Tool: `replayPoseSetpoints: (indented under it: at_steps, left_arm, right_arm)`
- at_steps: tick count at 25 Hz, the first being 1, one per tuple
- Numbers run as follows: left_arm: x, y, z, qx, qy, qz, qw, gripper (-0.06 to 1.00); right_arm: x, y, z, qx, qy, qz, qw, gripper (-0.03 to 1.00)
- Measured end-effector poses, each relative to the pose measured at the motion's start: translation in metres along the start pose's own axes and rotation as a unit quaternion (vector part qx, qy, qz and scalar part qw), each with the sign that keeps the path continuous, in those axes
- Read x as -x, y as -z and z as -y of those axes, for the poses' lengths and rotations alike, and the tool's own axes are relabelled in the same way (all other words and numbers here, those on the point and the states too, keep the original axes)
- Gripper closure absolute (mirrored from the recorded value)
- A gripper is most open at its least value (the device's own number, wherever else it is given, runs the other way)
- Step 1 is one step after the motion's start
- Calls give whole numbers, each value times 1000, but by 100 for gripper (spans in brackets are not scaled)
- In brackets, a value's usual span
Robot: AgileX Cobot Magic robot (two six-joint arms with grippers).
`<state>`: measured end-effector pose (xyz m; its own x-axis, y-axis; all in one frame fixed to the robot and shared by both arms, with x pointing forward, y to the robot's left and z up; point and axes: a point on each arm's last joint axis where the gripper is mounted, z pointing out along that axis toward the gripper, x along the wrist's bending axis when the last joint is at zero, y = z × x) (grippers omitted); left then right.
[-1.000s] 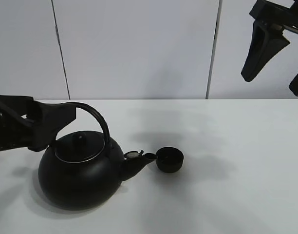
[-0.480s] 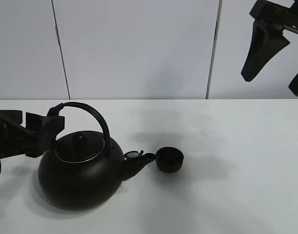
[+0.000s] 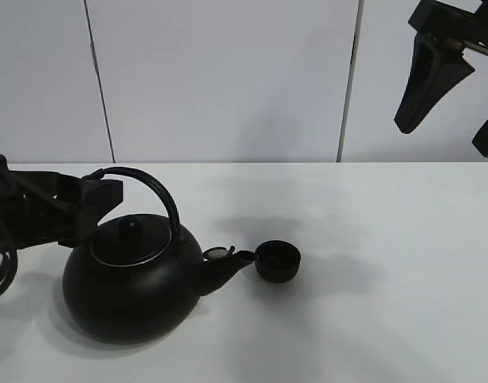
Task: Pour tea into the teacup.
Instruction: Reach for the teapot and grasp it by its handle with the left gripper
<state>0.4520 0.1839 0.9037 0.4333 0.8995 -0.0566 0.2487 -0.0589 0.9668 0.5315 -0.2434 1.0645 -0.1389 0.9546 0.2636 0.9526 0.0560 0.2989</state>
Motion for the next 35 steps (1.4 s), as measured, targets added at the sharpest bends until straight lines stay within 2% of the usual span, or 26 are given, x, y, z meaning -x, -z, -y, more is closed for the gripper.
replayPoseSetpoints:
  at_steps: [5, 13, 19, 23, 27, 28, 35]
  left_arm:
    - [0, -7, -4, 6, -1, 2, 1000, 40]
    - [3, -10, 1, -31, -21, 18, 999, 41]
    - [3, -10, 1, -32, -22, 19, 999, 42]
    - [3, -10, 1, -35, -22, 19, 999, 52]
    - [2, -10, 1, -34, -21, 15, 999, 75]
    - [2, -10, 1, -34, -28, 14, 999, 78]
    - [2, -10, 1, -30, -40, 16, 999, 78]
  right_arm:
    - [0, 0, 0, 0, 0, 0, 1000, 40]
    - [0, 0, 0, 0, 0, 0, 1000, 40]
    - [-1, 0, 0, 0, -2, -4, 1000, 40]
    - [-1, 0, 0, 1, -4, -7, 1000, 40]
    - [-1, 0, 0, 1, -4, -7, 1000, 40]
    - [-1, 0, 0, 1, -4, -7, 1000, 40]
    - [-1, 0, 0, 1, -5, -8, 1000, 40]
